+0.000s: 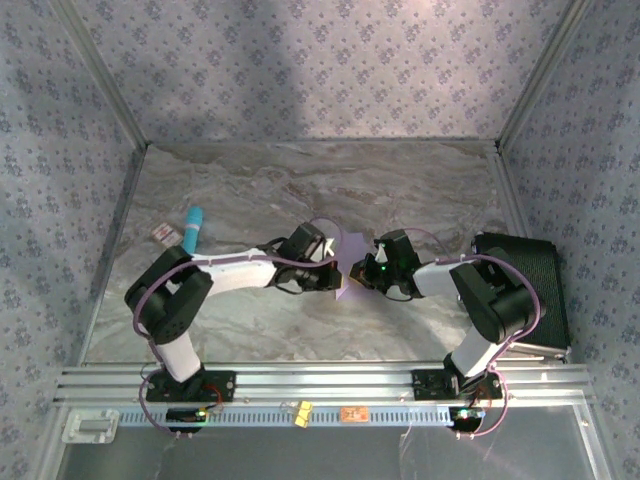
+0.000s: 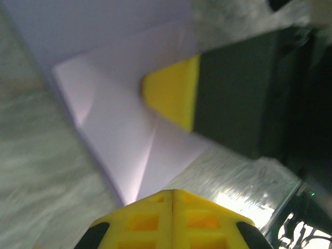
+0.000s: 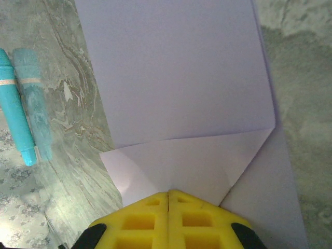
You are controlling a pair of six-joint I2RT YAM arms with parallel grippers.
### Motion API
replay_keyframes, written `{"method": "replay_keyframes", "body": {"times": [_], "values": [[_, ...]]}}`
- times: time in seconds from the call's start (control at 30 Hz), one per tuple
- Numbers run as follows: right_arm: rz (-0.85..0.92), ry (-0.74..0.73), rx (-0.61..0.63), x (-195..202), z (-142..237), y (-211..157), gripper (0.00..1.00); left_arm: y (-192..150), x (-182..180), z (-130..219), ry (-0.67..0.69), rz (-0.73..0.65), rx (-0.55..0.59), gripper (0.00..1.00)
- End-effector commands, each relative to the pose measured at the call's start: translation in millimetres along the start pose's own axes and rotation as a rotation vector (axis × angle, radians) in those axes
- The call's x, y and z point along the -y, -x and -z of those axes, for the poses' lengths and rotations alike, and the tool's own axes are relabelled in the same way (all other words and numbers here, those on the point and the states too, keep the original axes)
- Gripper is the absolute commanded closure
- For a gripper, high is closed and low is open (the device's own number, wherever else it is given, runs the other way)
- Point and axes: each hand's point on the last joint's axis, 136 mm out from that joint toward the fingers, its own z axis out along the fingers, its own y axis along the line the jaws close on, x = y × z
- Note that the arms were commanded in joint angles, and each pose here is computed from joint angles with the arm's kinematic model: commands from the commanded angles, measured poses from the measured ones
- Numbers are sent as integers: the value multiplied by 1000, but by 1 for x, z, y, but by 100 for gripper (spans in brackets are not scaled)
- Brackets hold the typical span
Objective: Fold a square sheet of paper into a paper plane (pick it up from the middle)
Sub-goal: Fold the triangle a second time at the center of the table.
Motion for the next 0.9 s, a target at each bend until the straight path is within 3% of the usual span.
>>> {"method": "replay_keyframes", "body": {"times": [0.0,0.3,0.5,0.87], "values": [[-51,-131,-26,39,1,-13,100,8,13,-11,-59,10,-21,98],[-49,-120,-24,36,2,-12,100,-9,-14,-31,2,57,-90,98],[-46,-123,-22,36,3,-12,100,-45,-45,-36,110,66,-149,100],[-43,-134,-21,40,4,-12,100,-59,-52,-21,172,37,-113,98]]}}
